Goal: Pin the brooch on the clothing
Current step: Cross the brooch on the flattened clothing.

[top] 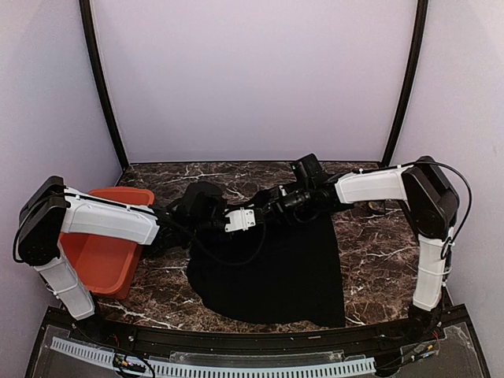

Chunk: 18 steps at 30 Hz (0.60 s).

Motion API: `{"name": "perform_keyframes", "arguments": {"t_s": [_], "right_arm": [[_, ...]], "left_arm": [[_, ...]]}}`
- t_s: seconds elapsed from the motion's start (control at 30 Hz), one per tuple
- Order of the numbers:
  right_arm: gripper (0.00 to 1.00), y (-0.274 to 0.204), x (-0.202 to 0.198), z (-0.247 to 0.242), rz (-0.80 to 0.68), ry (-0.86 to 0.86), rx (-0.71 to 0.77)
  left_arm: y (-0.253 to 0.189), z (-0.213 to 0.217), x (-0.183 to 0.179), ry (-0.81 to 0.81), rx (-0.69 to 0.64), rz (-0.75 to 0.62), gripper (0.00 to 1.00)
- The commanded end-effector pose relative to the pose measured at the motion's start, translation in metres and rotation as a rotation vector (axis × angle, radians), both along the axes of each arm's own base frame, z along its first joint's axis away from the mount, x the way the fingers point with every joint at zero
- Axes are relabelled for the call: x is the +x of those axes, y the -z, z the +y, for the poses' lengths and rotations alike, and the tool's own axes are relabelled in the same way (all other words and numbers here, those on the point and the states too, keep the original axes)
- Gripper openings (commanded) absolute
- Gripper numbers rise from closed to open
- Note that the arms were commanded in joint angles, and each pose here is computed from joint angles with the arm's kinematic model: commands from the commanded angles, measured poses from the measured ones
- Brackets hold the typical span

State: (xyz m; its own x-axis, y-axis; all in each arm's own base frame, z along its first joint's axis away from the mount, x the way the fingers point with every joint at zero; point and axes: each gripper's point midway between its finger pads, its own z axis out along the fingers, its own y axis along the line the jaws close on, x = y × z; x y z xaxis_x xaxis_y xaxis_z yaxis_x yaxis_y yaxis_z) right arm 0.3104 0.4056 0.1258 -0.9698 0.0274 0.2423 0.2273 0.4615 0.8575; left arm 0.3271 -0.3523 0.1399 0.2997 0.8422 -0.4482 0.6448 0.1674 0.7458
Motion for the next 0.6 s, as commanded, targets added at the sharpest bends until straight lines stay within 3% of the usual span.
{"name": "perform_keyframes", "arguments": {"t_s": [0.0,0.57], "right_arm": [[0.0,-0.03,-0.016,0.005,-0.031,-0.038,0.073],[0.0,-0.024,-0.029,0.002,0.016,-0.006,0.165]], "left_arm": [[-0.015,0.0,-0.002,0.012,-0.025,-0.047,0.01],[-0.022,0.005,0.005,-0.037,-0.053,-0.096,0.01]]}}
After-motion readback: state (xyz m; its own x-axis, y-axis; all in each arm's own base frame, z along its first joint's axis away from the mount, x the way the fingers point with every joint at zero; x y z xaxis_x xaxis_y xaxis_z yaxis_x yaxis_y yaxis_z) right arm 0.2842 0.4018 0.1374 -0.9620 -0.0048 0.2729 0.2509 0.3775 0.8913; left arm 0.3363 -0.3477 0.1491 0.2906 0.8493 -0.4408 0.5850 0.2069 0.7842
